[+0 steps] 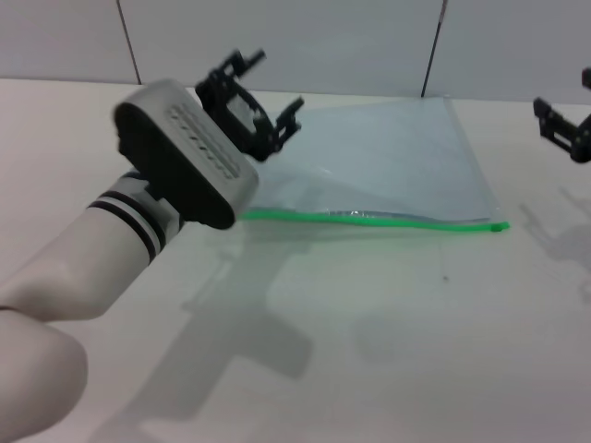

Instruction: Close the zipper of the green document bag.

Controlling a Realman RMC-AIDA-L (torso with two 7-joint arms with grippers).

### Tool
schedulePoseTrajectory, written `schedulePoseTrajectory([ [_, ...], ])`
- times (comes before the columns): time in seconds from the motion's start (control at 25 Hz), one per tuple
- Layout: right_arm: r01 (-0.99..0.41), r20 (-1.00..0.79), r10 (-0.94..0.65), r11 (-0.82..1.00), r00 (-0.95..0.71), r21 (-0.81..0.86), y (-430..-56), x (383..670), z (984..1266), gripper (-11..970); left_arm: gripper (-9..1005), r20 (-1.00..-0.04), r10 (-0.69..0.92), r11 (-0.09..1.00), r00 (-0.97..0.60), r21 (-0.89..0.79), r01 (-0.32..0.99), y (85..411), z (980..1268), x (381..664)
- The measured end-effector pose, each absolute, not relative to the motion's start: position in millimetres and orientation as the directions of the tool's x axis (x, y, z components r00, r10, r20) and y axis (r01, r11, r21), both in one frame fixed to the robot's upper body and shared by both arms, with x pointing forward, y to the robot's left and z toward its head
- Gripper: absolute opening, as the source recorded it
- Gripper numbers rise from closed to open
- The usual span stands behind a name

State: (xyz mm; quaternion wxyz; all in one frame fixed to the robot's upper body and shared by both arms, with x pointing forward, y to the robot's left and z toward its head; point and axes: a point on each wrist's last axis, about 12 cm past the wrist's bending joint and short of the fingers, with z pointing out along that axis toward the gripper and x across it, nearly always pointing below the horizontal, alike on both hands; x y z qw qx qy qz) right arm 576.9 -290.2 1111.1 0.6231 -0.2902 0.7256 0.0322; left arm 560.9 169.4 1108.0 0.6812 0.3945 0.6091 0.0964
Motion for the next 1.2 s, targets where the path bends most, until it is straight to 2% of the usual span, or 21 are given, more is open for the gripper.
schedulePoseTrajectory([
  [0.08,-0.451,-0.945,-0.327,0.845,-0.012,-0.287,-285,574,1114,666,683,-0.781,0.569,0.714,0.258,0.624,0.316,171,1111,559],
  [0.12,-0.449,-0.954,-0.300,0.851,0.009,-0.272,-282,572,1114,692,698,-0.801,0.534,0.748,0.270,0.596,0.292,173,1113,558],
  [0.2,-0.447,-0.967,-0.249,0.861,0.046,-0.243,-278,568,1113,691,728,-0.851,0.431,0.824,0.299,0.506,0.255,179,1116,554],
  [0.52,-0.368,-0.972,-0.178,0.902,0.155,-0.224,-266,555,1098,688,847,-0.917,0.273,0.912,0.291,0.342,0.224,193,1115,551],
  [0.8,-0.309,-0.976,-0.131,0.934,0.173,-0.181,-268,553,1090,688,847,-0.943,0.209,0.936,0.260,0.270,0.227,197,1112,549],
  [1.2,-0.297,-0.978,-0.080,0.945,0.190,-0.135,-274,552,1084,688,847,-0.961,0.166,0.961,0.220,0.208,0.183,206,1109,550],
])
